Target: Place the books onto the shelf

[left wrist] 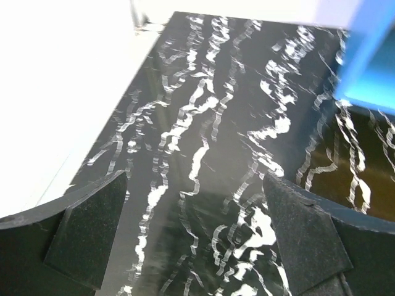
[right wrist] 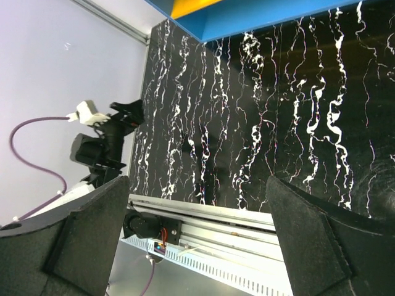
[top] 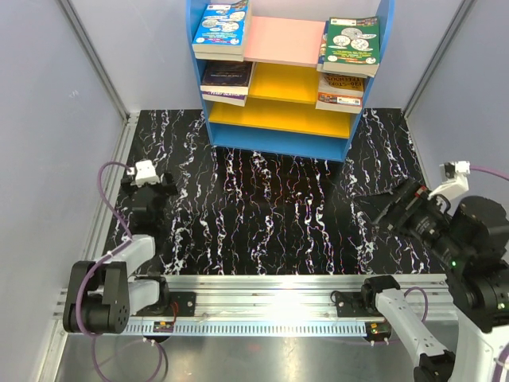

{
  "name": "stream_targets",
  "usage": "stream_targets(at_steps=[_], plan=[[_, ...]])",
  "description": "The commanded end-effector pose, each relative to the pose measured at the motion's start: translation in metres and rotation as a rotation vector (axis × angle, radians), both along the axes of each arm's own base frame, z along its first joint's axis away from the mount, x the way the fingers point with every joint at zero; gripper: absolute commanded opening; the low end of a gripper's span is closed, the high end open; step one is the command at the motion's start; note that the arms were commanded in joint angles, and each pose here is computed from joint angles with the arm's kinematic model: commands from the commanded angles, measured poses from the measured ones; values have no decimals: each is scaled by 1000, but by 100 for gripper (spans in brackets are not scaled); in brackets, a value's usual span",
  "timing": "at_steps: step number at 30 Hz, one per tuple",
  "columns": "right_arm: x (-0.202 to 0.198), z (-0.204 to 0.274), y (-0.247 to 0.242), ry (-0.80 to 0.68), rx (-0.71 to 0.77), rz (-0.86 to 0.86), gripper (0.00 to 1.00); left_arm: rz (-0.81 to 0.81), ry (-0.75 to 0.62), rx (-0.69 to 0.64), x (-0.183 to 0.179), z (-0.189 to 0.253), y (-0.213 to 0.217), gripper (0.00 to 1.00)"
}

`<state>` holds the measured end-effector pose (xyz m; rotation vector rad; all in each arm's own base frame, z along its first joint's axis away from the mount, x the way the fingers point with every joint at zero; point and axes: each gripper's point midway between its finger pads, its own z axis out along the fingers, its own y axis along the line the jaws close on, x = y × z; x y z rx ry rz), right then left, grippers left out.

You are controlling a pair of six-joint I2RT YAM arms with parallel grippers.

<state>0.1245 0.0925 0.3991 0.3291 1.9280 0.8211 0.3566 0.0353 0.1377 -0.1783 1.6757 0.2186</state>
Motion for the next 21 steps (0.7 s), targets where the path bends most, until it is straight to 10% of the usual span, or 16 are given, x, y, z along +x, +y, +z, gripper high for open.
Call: stream_targets(at_steps=[1, 21], plan=[[21, 5, 9, -19, 8, 39, 100, -22, -155, -80, 6, 41, 1, 99], [92, -72, 2, 104, -50, -56, 100, -124, -65, 0, 5, -16, -12, 99]])
